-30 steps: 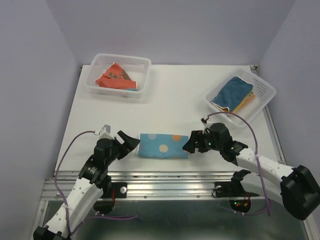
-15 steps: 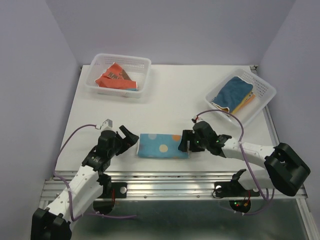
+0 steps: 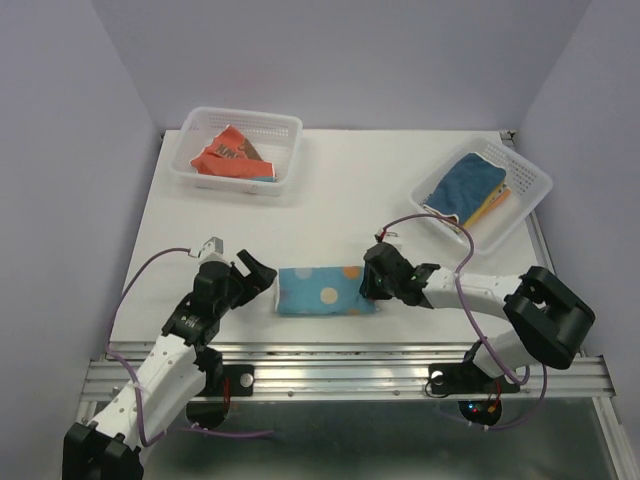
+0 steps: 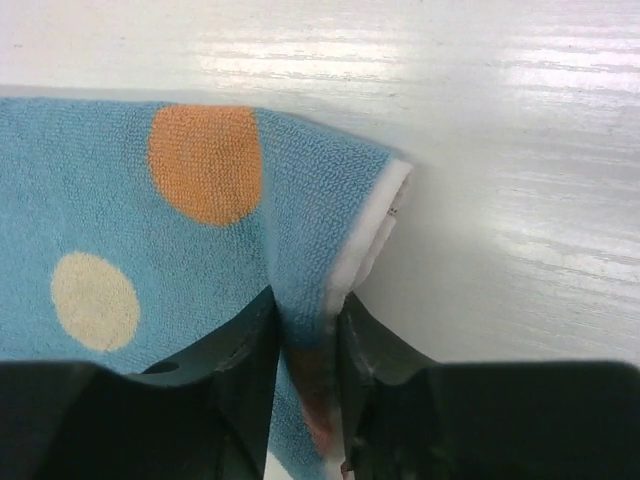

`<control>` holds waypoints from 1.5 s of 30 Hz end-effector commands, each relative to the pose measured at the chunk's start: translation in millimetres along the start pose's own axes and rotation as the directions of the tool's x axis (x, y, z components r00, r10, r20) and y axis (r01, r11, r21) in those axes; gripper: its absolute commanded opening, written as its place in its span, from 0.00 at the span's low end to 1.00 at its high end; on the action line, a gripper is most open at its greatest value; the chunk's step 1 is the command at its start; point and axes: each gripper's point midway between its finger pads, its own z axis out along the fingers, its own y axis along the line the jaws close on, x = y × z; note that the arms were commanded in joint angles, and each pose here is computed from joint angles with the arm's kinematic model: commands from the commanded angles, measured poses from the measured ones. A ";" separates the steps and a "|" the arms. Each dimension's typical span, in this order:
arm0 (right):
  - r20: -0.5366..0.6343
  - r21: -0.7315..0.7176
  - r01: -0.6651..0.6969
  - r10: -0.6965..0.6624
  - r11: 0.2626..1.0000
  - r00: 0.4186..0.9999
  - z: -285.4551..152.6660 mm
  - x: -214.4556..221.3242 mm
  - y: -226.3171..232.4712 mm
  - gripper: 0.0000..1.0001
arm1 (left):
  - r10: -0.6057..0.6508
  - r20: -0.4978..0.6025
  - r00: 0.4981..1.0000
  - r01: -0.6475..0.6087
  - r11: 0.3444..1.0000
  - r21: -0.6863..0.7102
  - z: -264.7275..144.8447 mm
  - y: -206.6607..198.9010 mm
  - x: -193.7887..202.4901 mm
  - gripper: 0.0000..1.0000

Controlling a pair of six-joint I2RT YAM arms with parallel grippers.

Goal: Fold and stack the towels
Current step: Neatly place the folded towel into the bin

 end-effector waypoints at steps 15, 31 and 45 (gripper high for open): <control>0.115 0.292 0.420 -0.468 0.859 0.876 -26.1 -74.8 -30.7 0.01 | 0.031 0.055 0.998 -0.034 0.998 0.051 -3.0 -22.7 -21.3 0.99; 0.030 0.478 0.748 -0.859 0.461 0.510 -97.3 -203.0 -93.9 0.01 | 0.047 0.059 0.997 -0.046 0.999 -0.008 4.2 -18.5 -27.6 0.99; -0.055 0.596 0.731 -0.892 0.331 0.449 -150.5 -303.6 -134.4 0.01 | 0.029 0.080 0.996 -0.024 0.998 -0.062 2.6 -13.2 -34.4 0.99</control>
